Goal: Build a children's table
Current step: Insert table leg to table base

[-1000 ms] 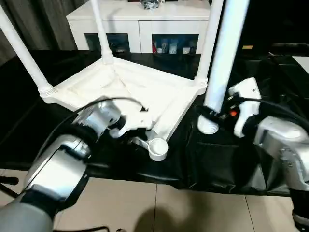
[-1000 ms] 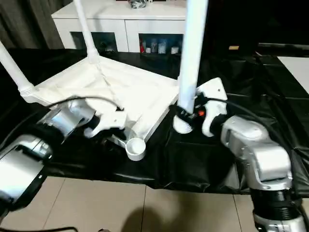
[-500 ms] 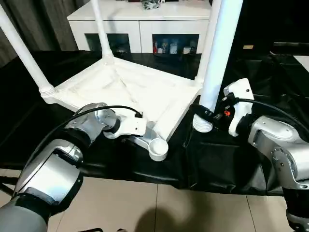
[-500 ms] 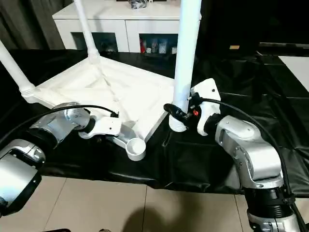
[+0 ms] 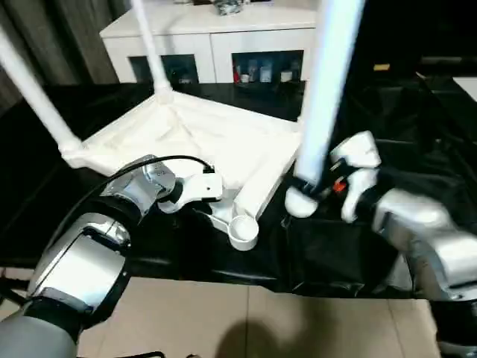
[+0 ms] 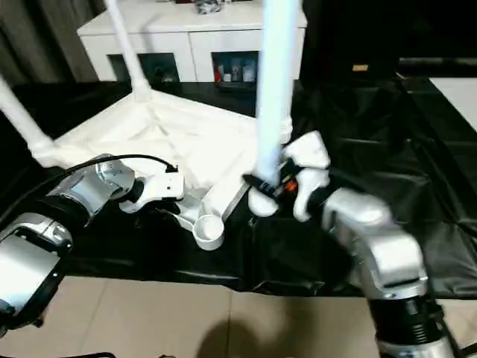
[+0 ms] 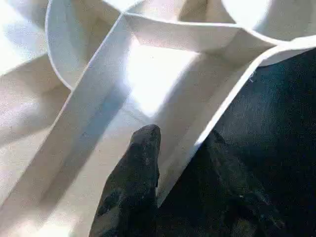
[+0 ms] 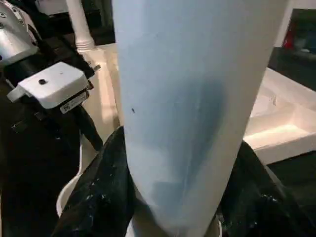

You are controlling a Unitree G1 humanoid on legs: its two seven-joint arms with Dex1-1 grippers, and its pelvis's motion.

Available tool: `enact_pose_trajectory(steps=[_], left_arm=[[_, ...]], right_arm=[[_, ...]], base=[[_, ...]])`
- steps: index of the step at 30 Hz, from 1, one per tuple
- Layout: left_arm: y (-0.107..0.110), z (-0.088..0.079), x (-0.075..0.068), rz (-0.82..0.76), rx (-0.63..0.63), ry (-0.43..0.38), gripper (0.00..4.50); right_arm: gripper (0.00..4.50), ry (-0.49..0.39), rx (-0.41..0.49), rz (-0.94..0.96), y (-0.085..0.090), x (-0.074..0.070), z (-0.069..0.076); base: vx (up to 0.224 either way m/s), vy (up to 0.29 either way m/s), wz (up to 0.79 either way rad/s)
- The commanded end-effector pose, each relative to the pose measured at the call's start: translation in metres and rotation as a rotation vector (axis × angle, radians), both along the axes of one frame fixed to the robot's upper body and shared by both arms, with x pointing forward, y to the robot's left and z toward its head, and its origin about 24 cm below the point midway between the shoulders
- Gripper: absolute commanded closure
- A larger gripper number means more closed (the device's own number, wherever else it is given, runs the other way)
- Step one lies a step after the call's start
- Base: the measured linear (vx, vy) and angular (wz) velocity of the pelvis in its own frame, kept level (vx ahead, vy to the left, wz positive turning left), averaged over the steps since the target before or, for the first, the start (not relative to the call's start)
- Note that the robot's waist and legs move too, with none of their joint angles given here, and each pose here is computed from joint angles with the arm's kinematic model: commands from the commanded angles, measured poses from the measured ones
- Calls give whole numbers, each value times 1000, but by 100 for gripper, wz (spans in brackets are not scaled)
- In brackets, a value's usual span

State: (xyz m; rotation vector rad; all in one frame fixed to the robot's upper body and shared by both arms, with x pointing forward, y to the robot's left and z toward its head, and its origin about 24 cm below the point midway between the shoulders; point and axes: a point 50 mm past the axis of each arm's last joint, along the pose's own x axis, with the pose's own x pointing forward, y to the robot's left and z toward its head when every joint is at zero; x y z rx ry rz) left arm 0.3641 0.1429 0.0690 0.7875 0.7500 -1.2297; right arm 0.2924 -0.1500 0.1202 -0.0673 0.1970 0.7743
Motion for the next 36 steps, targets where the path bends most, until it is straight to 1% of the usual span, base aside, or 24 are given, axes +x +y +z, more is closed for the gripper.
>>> enact_pose_trajectory(steps=[1,2,3,4,5,7,11,12,14,16,17,18,20,21,23,27,28,29,30,31,32,33,34,36], left_arm=[[13,-15,-3,210,-71,45,353],[13,-15,-3,210,-71,45,354],[16,-23,-5,306,-76,50,356],[17,-26,-6,342,-76,50,361],[17,-26,-6,342,-76,50,361],[19,-29,-6,415,-99,44,364],[18,-29,-5,448,-118,32,370],[13,-28,-4,503,-183,-1,377],[3,-29,-8,482,-243,-33,382],[-9,-30,-15,351,-284,-65,386],[-9,-30,-15,351,-284,-65,386],[-13,-30,-19,303,-295,-82,391],[-16,-30,-22,277,-298,-90,411],[-19,-30,-24,247,-303,-104,411],[-27,-30,-32,188,-314,-108,430],[-27,-31,-36,170,-298,-116,434],[-27,-31,-38,162,-303,-110,408],[-27,-31,-38,170,-317,-96,393],[-28,-31,-39,169,-332,-88,384],[-25,-32,-38,185,-329,-96,382],[-24,-32,-36,188,-317,-123,382],[-22,-32,-34,202,-313,-142,360],[-22,-32,-33,211,-311,-154,351],[-21,-32,-32,215,-311,-143,351]], right_arm=[[264,-32,2,19,6,3,5],[264,-32,2,19,6,3,5],[264,-24,0,12,7,4,3],[264,-19,-3,6,7,5,2],[264,-19,-3,6,7,5,2],[264,-9,-6,-14,6,8,-1],[264,-3,-8,-26,6,9,-2],[264,3,-14,-48,5,12,-4],[264,4,-14,-69,5,13,-5],[264,6,-14,-85,3,14,-5],[264,6,-14,-85,3,14,-5],[264,6,-14,-91,3,14,-6],[264,5,-13,-103,2,15,-5],[264,4,-13,-110,1,16,-5],[264,-6,-8,-115,0,19,-2],[264,-15,4,-108,1,21,1],[264,-20,10,-105,2,21,2],[264,-25,15,-104,2,22,4],[264,-32,19,-103,2,23,5],[264,-39,24,-102,2,24,8],[264,-43,25,-103,2,25,8],[264,-46,27,-104,2,26,9],[264,-47,29,-104,2,27,10],[264,-52,29,-104,2,28,12]], base=[[0,0,0],[0,0,0],[0,0,0],[0,0,0],[-23,3,-20],[-22,4,-21],[-3,2,-9],[0,0,0],[0,0,0],[0,0,0],[0,0,0],[0,0,0],[0,0,0],[0,0,0],[0,0,0],[0,0,0],[0,0,0],[0,0,0],[0,0,0],[0,0,0],[0,0,0],[0,0,0],[0,0,0],[0,0,0]])
